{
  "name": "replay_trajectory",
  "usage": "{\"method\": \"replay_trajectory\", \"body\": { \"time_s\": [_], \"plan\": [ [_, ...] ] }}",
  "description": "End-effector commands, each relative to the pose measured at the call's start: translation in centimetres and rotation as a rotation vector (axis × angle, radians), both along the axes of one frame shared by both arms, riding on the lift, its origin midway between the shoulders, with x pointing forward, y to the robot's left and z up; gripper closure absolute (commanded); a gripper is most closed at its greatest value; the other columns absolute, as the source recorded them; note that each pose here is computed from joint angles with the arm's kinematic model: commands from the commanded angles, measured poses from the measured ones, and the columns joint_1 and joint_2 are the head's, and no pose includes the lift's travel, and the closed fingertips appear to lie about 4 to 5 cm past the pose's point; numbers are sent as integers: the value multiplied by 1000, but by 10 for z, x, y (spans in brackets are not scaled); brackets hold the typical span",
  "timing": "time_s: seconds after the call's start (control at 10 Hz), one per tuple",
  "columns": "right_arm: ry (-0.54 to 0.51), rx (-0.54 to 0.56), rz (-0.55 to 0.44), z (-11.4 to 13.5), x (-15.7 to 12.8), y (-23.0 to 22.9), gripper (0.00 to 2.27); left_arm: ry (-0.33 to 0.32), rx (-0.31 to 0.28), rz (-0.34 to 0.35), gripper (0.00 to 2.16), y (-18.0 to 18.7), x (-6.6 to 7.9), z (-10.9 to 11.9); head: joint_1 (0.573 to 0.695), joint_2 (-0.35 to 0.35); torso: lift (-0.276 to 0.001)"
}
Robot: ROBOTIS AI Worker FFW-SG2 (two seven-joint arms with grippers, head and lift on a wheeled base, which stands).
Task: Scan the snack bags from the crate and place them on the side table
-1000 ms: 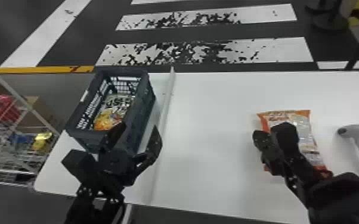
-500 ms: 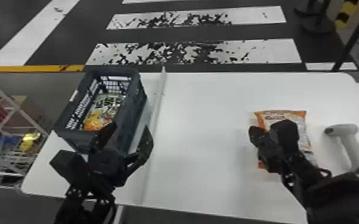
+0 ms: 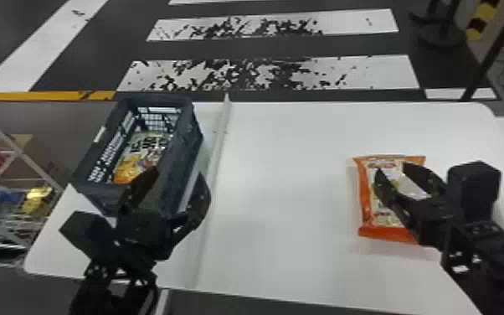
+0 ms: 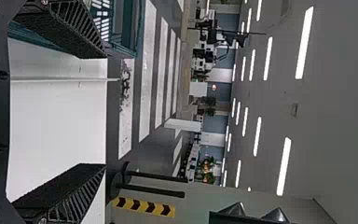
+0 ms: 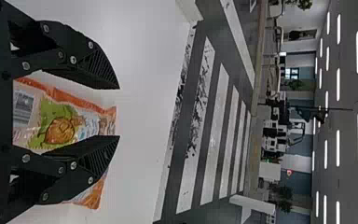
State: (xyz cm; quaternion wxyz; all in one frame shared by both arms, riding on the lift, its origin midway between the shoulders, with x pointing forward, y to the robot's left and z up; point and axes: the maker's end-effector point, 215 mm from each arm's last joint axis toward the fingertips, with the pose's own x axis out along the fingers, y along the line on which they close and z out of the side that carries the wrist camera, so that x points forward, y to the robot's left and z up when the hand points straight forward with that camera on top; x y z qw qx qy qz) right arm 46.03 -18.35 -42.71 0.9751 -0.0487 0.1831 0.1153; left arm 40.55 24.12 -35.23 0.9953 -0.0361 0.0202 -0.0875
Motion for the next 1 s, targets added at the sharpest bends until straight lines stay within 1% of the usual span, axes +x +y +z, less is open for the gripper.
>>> {"method": "replay_trajectory", "body": {
  "time_s": [0.0,0.1,0.3,0.4,0.5,0.7,0.8,0.9],
  "plan": [
    [16,-37,-84,3,-12,-53,56,-12,-5,2,33,0,0,4,695,87,-81],
    [21,-59,-136,1,-14,-86,49,-15,-4,0,33,0,1,6,695,63,-81],
    [73,-106,-233,-16,-24,-147,46,-24,-5,0,33,-1,-1,11,695,-34,-81],
    [89,-126,-269,-22,-26,-173,49,-22,-6,0,33,-1,-2,11,695,-86,-81],
    [129,-141,-288,-36,-28,-189,49,-22,-6,-2,33,-1,-2,11,695,-129,-81],
    [200,-136,-291,-62,-23,-203,49,-21,-9,-7,33,-3,-2,10,695,-174,-81],
    [220,-132,-290,-71,-18,-205,49,-13,-12,-4,33,-3,-4,6,695,-188,-81],
    [234,-140,-286,-78,-11,-208,49,-25,-14,1,33,-1,-6,8,695,-196,-81]
  ]
}}
